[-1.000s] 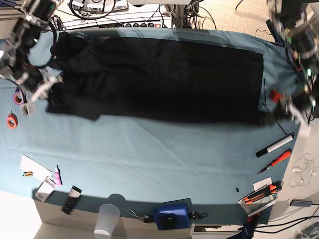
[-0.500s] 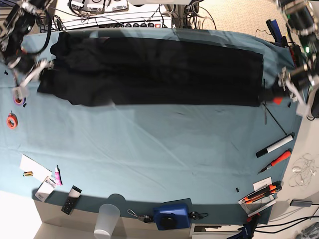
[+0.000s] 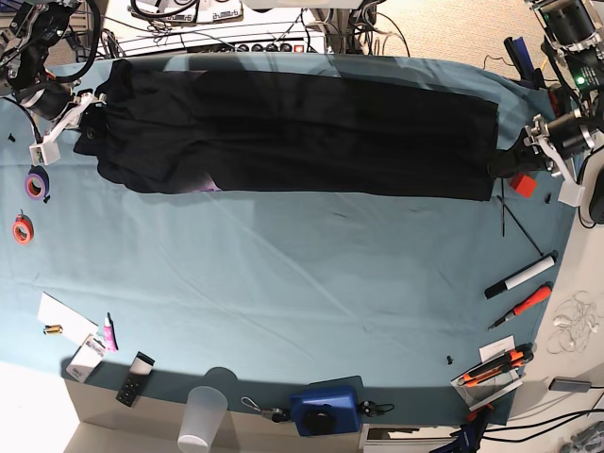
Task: Layout the t-shirt on the table in an organized manner, then fold the t-shirt properly
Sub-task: 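Lift the hem with both grippers and fold it over toward the collar, then release the folded hem and move the left gripper toward the shirt's middle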
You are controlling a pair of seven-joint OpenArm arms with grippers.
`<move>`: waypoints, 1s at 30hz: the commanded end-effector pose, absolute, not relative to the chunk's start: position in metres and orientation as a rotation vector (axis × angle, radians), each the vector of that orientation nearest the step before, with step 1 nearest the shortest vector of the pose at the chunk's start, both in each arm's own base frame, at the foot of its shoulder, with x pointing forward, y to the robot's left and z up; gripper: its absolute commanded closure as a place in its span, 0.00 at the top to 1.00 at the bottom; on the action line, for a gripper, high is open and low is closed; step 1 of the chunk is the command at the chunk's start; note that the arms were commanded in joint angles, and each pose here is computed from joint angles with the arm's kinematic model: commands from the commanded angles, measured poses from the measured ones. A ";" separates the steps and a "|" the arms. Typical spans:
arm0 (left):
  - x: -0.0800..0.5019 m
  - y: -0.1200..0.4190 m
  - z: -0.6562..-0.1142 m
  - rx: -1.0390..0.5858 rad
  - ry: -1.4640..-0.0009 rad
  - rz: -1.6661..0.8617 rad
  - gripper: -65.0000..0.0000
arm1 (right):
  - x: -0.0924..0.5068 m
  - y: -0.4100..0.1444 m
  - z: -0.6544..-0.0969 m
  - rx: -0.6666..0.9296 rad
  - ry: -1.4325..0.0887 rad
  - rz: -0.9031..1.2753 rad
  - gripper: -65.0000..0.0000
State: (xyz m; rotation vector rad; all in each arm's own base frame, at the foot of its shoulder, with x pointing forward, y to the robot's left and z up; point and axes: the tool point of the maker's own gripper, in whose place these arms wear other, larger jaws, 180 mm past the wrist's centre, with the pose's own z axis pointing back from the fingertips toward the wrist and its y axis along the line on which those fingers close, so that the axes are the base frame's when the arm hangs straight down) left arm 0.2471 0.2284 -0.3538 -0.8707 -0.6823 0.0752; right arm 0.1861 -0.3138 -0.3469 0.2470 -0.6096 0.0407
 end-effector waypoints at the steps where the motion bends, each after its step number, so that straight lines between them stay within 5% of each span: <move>1: 0.255 0.234 -0.339 -0.871 -0.731 0.055 0.28 | 0.187 -0.320 -0.338 0.223 -0.611 0.063 0.00; 4: 0.255 0.234 -0.339 -0.872 -0.730 0.059 0.53 | 0.186 -0.320 -0.339 0.223 -0.602 0.064 0.18; 7: 0.254 0.234 -0.340 -0.871 -0.727 0.059 0.53 | 0.186 -0.320 -0.339 0.222 -0.602 0.064 0.29; 22: 0.245 0.255 -0.351 -0.486 -0.609 -0.110 0.53 | 0.186 -0.320 -0.339 0.221 -0.601 0.064 0.29; 30: 0.246 0.228 -0.355 -0.530 -0.631 -0.106 0.53 | 0.186 -0.321 -0.339 0.223 -0.600 0.049 0.29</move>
